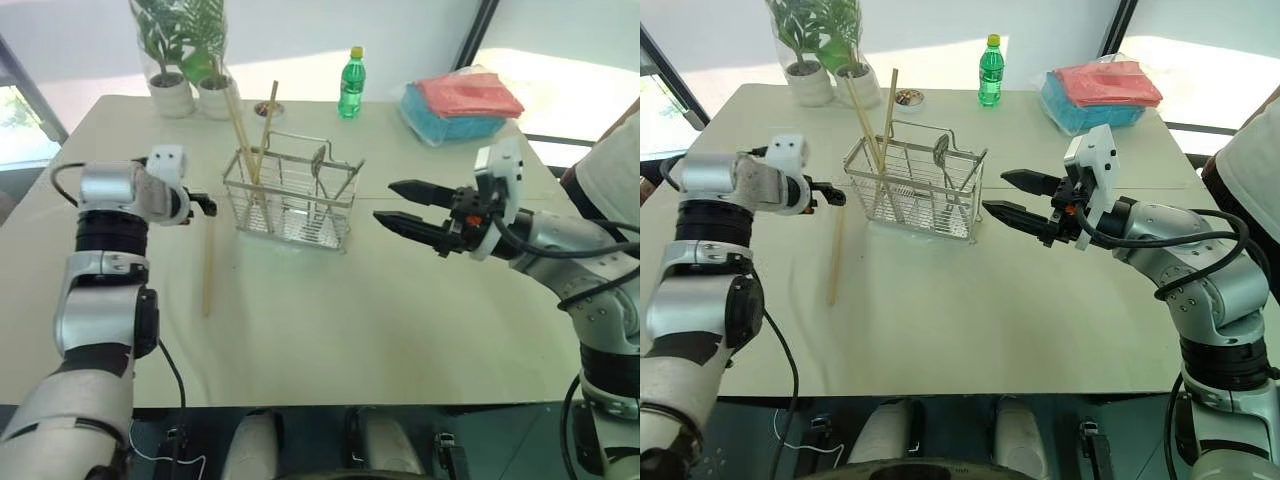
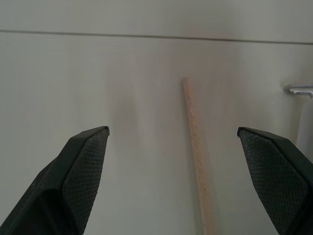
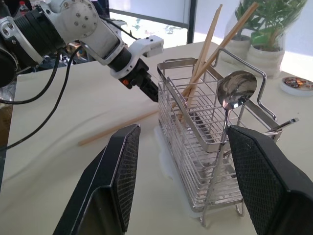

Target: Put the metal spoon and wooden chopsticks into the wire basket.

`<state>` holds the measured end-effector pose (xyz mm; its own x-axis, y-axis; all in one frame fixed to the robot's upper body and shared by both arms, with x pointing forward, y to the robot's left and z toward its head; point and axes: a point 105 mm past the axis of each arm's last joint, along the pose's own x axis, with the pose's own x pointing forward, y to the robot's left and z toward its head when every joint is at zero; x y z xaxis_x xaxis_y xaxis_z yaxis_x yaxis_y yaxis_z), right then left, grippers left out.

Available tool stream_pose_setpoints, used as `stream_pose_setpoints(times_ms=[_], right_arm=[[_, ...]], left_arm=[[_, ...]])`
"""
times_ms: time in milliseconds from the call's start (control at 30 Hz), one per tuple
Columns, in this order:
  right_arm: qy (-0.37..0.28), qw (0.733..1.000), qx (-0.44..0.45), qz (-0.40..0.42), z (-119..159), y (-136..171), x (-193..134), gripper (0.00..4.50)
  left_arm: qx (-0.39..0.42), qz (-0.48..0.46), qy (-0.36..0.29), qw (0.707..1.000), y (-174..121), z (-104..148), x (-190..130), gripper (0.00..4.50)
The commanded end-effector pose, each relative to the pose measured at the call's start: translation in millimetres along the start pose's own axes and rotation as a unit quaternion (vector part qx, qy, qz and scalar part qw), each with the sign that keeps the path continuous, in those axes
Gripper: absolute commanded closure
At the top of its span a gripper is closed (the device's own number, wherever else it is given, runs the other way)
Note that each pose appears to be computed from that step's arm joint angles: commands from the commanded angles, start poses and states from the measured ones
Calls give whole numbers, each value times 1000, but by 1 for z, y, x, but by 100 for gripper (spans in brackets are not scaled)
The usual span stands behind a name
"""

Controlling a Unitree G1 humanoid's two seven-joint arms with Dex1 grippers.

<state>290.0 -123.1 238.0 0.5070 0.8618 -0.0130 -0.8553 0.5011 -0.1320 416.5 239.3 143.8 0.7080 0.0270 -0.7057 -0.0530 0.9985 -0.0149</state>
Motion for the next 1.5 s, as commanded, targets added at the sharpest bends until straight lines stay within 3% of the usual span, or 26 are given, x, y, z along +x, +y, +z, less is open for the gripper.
stream_pose_setpoints(times_ms=[33,200,300,500,767,867,967,1033,1067,1133,1200,1300,1500], right_arm=[[-17,1000,-18,-3,13,3,-5,159],[-17,1000,-15,-16,12,2,-9,159],[-20,999,-13,-21,13,1,-11,159],[-25,999,-12,-27,14,0,-12,159],[-24,999,-9,-29,13,-2,-14,159],[-16,999,-10,-28,11,-4,-15,159],[-10,1000,-11,-28,9,-4,-17,159],[-8,1000,-11,-28,8,-4,-18,159],[-8,1000,-11,-28,8,-4,-18,159],[-9,999,-10,-29,8,-5,-19,159],[-9,1000,-8,-27,8,-4,-19,159],[-10,1000,-7,-20,8,0,-20,159],[-15,1000,-5,-26,9,2,-19,159]], left_arm=[[-9,4,-11,1000,-1,5,3,5],[-32,12,33,999,-2,-15,18,5],[-37,15,66,997,-2,-31,26,131],[-28,31,79,996,2,-37,29,433],[-70,118,58,989,48,-31,17,443],[-58,196,-53,977,94,2,-5,443],[-44,198,-185,962,108,47,-34,443],[-60,134,-281,948,96,79,-56,443],[-57,79,-358,929,81,104,-78,443],[-40,12,-452,891,62,129,-111,443],[-35,-72,-544,835,41,152,-154,443],[-32,-155,-615,772,18,173,-197,443],[-14,-256,-644,721,-34,199,-227,443]])
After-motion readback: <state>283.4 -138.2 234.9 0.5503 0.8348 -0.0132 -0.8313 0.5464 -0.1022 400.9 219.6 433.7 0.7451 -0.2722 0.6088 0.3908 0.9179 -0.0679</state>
